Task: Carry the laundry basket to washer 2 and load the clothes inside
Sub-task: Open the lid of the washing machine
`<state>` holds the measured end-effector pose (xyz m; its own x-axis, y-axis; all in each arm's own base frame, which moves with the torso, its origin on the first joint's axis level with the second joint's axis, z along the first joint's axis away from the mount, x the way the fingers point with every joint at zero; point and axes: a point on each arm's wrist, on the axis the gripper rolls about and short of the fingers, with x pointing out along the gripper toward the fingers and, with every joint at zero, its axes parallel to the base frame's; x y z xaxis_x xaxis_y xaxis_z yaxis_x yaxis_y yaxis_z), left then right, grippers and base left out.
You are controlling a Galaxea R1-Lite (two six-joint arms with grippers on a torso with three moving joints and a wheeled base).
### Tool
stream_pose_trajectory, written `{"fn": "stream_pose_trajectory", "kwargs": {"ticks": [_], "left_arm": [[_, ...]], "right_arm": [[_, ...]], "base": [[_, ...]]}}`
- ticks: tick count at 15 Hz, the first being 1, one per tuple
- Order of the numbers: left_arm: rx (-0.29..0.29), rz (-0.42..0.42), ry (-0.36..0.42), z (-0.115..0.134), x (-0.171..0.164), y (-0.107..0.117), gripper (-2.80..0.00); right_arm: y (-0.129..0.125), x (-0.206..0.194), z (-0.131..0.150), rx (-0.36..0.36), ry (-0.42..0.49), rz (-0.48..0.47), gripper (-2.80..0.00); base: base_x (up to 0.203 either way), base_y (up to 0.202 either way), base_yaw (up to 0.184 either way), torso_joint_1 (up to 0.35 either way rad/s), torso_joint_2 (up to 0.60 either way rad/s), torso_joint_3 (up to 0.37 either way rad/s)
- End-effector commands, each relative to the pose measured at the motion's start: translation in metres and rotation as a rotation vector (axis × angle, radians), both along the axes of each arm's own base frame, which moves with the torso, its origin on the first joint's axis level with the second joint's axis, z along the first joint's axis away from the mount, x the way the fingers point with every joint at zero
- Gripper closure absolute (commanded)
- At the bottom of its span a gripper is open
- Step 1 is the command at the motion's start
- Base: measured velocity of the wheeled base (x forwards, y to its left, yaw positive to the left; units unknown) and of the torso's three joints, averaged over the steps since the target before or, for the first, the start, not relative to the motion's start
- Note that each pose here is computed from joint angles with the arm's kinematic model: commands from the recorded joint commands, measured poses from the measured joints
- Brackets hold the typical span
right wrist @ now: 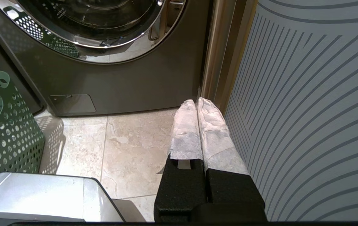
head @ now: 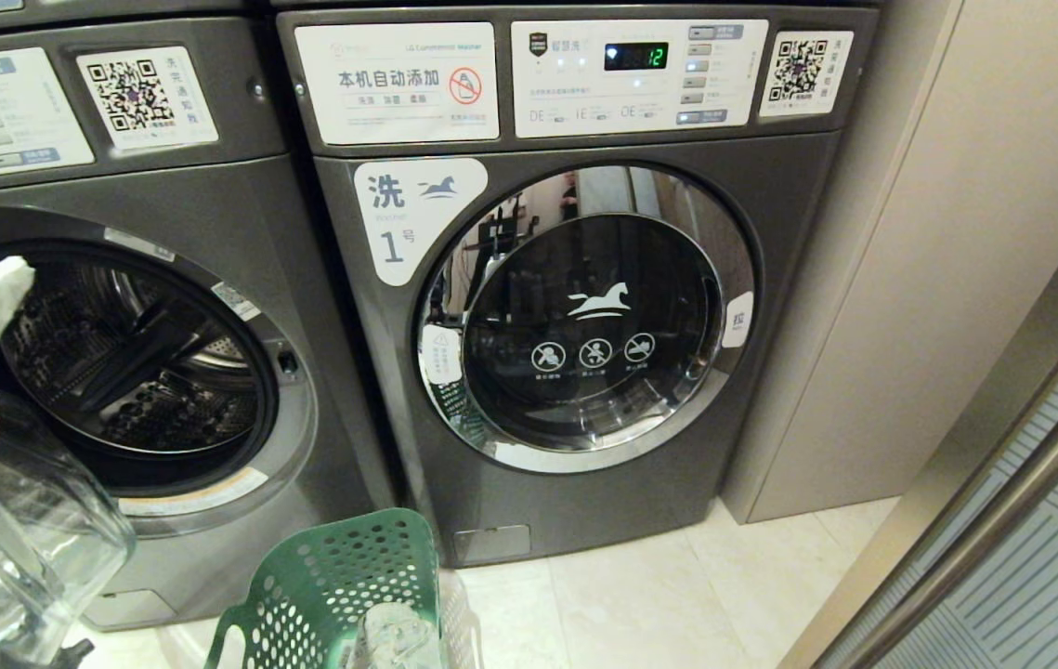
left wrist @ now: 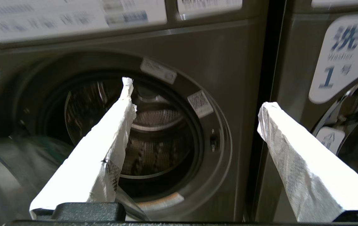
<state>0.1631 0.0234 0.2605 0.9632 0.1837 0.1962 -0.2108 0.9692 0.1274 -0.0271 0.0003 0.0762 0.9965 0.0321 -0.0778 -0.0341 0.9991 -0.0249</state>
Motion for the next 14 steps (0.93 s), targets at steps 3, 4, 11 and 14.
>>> {"fn": "stream_pose_trajectory", "kwargs": {"ticks": [3, 4, 11, 14], "left_arm": [[-0.036, 0.004, 0.156, -0.032, 0.048, -0.005, -2.80], [-0.044, 0.013, 0.156, -0.035, 0.048, -0.004, -2.80], [-0.036, 0.166, 0.155, -0.042, 0.046, 0.021, 0.00], [-0.052, 0.362, 0.197, -0.051, 0.047, 0.051, 0.00]], "right_arm": [[0.000, 0.000, 0.000, -0.001, 0.000, 0.001, 0.00], [0.000, 0.000, 0.000, 0.001, 0.000, 0.000, 0.00], [0.000, 0.000, 0.000, 0.000, 0.001, 0.000, 0.00], [0.000, 0.000, 0.000, -0.001, 0.002, 0.001, 0.00]], "base": [[0.000, 0.000, 0.000, 0.000, 0.00, 0.000], [0.000, 0.000, 0.000, 0.000, 0.00, 0.000], [0.000, 0.000, 0.000, 0.000, 0.00, 0.000], [0.000, 0.000, 0.000, 0.000, 0.00, 0.000]]}}
